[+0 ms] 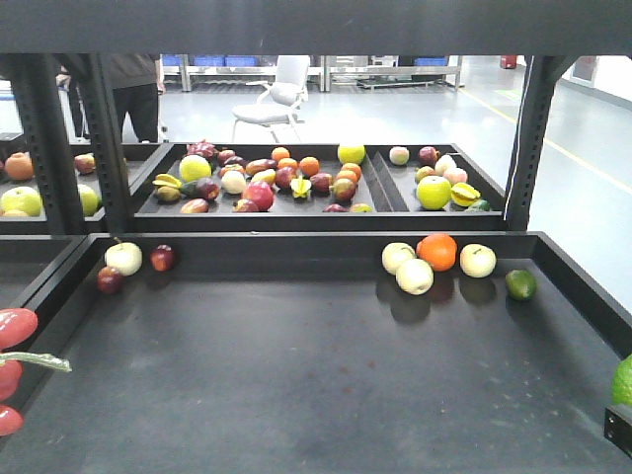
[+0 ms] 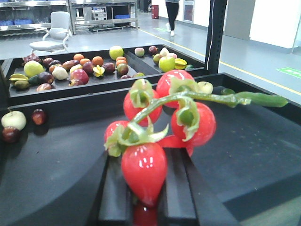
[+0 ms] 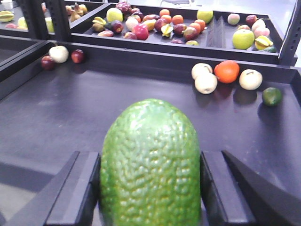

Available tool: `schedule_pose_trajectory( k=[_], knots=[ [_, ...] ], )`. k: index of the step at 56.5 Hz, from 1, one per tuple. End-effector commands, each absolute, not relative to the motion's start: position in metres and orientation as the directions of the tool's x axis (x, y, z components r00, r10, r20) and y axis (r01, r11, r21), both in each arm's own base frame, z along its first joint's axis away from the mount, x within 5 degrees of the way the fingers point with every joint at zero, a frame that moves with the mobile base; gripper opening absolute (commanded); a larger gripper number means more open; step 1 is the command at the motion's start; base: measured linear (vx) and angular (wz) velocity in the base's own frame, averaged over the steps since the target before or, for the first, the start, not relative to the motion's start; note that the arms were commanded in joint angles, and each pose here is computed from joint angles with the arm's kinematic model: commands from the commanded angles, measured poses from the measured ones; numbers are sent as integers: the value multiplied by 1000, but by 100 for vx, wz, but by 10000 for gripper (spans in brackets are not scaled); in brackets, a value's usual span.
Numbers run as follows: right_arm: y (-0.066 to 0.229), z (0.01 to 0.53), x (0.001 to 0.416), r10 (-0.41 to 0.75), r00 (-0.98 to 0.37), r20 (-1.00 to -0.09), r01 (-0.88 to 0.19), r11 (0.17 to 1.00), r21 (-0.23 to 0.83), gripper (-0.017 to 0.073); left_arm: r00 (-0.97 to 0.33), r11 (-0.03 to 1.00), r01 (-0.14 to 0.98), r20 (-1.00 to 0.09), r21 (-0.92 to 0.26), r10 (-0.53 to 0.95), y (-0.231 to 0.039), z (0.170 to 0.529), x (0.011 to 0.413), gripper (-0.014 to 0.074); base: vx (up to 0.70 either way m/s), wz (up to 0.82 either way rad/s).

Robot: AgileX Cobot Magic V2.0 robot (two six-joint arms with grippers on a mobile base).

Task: Pick snacks and fruit into basket
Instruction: 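Back the base away from the fruit table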

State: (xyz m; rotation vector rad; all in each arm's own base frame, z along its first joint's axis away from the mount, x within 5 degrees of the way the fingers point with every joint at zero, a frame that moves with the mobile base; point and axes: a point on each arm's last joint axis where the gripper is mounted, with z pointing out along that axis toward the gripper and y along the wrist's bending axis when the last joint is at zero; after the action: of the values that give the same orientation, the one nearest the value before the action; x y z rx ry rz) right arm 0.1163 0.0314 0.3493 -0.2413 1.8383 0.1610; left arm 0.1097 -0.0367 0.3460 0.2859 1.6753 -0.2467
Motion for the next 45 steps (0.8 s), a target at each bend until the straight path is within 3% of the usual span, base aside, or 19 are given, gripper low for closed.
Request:
schedule_pose_trajectory(
  k=[1, 45],
  knots=[
    [32, 367, 117, -69, -149, -986, -254, 967, -29, -9, -18, 948, 317, -1000, -12, -6, -36, 362, 110, 2, -21, 7],
    [32, 367, 117, -69, -150, -986, -254, 967, -29, -9, -18, 948, 317, -1000, -12, -6, -36, 362, 110, 2, -22, -4]
  ],
)
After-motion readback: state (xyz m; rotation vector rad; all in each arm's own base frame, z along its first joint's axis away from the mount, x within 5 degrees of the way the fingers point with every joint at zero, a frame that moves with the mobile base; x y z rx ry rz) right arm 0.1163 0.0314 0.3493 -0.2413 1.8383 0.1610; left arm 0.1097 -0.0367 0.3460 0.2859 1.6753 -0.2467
